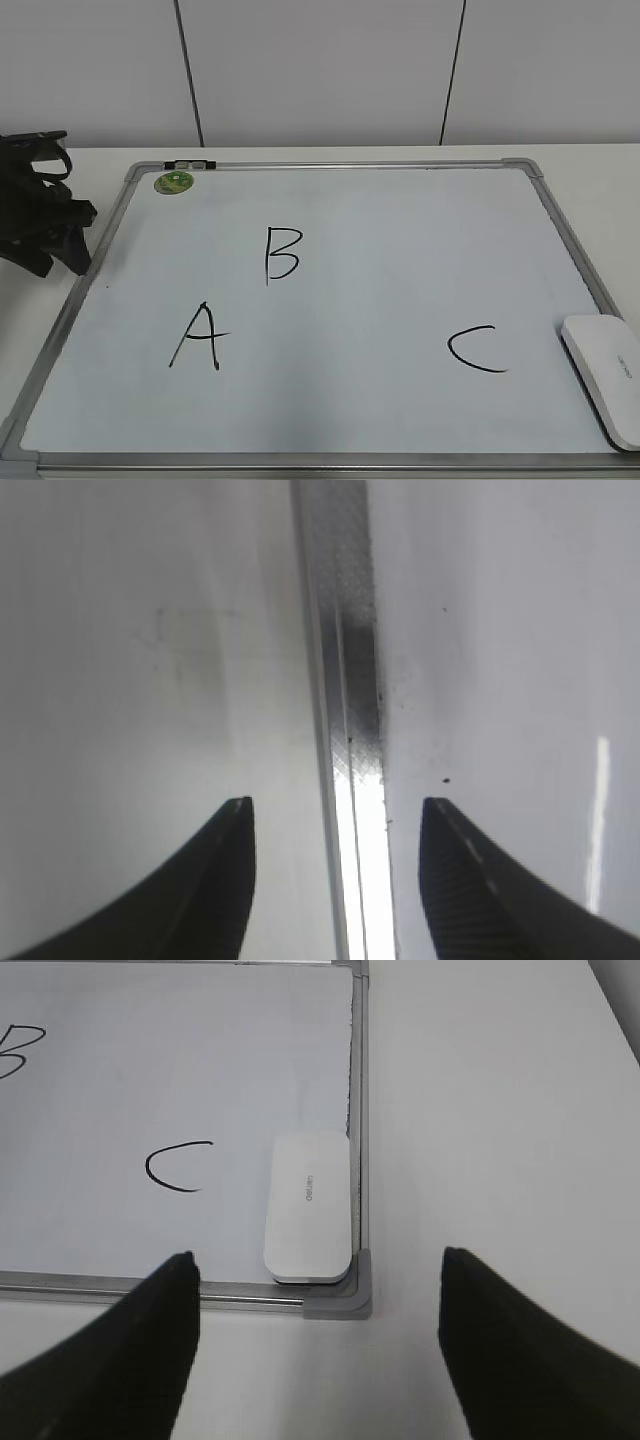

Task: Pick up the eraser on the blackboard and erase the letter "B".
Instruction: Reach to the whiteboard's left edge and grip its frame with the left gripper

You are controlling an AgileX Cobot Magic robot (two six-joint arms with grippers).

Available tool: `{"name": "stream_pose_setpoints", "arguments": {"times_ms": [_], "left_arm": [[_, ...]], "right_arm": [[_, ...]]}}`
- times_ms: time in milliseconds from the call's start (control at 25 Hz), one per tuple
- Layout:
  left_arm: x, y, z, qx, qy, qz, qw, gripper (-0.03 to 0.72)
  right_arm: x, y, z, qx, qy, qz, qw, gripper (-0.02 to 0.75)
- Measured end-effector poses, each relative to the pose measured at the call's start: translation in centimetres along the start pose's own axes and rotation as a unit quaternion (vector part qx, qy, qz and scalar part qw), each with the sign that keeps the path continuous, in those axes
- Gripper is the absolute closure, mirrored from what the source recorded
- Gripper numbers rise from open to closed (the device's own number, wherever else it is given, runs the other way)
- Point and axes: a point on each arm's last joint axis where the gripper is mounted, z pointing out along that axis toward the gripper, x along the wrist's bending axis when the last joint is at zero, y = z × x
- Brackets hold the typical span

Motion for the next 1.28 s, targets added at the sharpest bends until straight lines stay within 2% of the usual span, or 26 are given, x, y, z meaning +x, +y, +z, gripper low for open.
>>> {"name": "stream_pose_setpoints", "arguments": {"times_ms": [320,880,1280], "left_arm": [[0.2,0.2,1.7,0.02,-0.002,-0.004,1.0,0.316],[0.2,0.4,2.1,0.015,-0.009,-0.012,1.0,0.454],[0.2,0.4,2.1,0.011,-0.008,-0.011,1.0,0.461]], "right_arm": [[0.0,0.0,0.0,0.0,0.0,0.0,1.0,0.164],[0.0,0.0,0.0,0.0,0.0,0.0,1.0,0.164],[0.0,0.0,0.0,0.0,0.0,0.0,1.0,0.164]]}}
